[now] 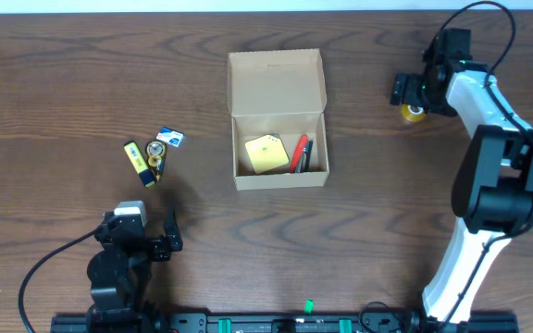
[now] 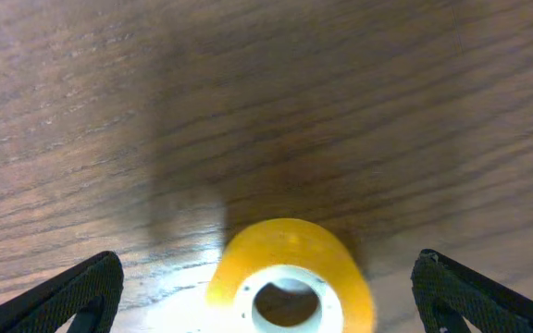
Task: Pack container
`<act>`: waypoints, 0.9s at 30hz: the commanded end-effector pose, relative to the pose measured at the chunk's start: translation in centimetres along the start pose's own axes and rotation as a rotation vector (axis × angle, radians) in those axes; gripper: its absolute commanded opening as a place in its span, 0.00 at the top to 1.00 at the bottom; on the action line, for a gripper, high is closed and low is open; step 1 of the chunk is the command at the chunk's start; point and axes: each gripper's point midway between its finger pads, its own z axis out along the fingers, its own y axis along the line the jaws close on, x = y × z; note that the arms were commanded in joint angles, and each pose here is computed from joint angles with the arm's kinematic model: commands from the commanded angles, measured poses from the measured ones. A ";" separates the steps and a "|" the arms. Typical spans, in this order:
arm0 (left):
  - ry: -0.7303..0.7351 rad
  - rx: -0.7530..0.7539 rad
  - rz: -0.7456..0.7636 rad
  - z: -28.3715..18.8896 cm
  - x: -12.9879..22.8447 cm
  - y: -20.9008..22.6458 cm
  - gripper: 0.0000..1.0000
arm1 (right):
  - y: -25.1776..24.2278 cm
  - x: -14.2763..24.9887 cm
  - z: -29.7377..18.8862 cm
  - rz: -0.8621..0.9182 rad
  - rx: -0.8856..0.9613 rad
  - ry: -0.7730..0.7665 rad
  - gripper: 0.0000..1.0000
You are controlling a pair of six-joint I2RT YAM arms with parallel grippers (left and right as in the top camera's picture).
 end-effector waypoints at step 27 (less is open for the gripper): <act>0.012 -0.002 -0.009 0.3 0.7 0.1 0.05 | -0.3 3.1 2.8 0.123 0.140 0.080 0.27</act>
